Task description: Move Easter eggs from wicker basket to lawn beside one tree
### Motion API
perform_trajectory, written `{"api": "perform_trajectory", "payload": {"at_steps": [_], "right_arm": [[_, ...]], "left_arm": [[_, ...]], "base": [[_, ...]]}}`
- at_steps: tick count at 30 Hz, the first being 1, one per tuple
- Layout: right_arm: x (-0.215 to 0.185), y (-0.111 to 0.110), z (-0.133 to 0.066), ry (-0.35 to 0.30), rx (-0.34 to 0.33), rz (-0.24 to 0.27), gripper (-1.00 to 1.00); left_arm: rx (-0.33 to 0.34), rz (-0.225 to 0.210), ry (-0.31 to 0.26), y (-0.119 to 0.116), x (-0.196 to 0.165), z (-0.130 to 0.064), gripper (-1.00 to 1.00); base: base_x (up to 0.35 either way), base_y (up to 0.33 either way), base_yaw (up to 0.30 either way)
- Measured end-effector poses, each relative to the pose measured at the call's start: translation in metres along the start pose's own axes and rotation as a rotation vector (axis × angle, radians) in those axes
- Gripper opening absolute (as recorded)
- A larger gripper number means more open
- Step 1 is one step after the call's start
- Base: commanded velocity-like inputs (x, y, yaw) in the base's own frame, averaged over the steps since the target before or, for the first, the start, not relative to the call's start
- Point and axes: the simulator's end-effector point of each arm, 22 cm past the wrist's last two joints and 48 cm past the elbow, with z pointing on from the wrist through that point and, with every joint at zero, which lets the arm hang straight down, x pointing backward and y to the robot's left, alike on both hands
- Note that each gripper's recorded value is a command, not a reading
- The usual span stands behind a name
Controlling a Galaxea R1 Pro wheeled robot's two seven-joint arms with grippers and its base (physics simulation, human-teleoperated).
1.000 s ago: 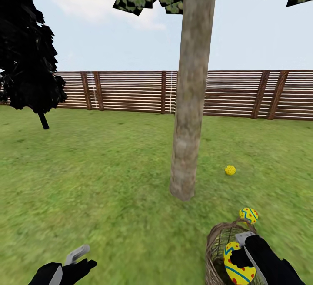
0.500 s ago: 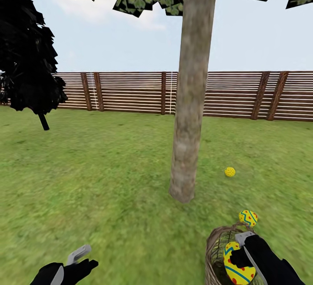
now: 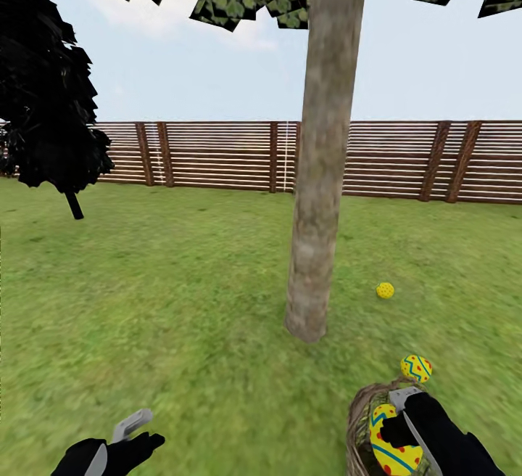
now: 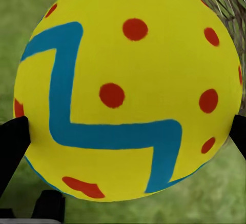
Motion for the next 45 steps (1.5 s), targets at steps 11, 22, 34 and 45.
{"api": "perform_trajectory", "payload": {"at_steps": [11, 22, 34, 45], "right_arm": [[-0.008, 0.002, -0.018, -0.001, -0.007, -0.002, -1.0], [-0.016, 0.002, -0.036, -0.001, -0.011, -0.002, -1.0], [-0.023, -0.002, -0.055, -0.001, -0.01, -0.002, -1.0], [-0.025, -0.003, -0.059, -0.001, -0.01, -0.002, -1.0]], "left_arm": [[0.004, 0.0, 0.002, -0.01, -0.007, -0.016, 1.0], [0.005, 0.0, 0.002, -0.016, -0.015, -0.033, 1.0], [0.003, -0.001, 0.0, -0.021, -0.024, -0.051, 1.0], [0.001, 0.0, 0.0, -0.022, -0.026, -0.056, 1.0]], "base": [[0.22, 0.28, 0.0], [0.255, 0.241, 0.0], [0.332, 0.12, 0.0], [0.283, 0.225, 0.0]]}}
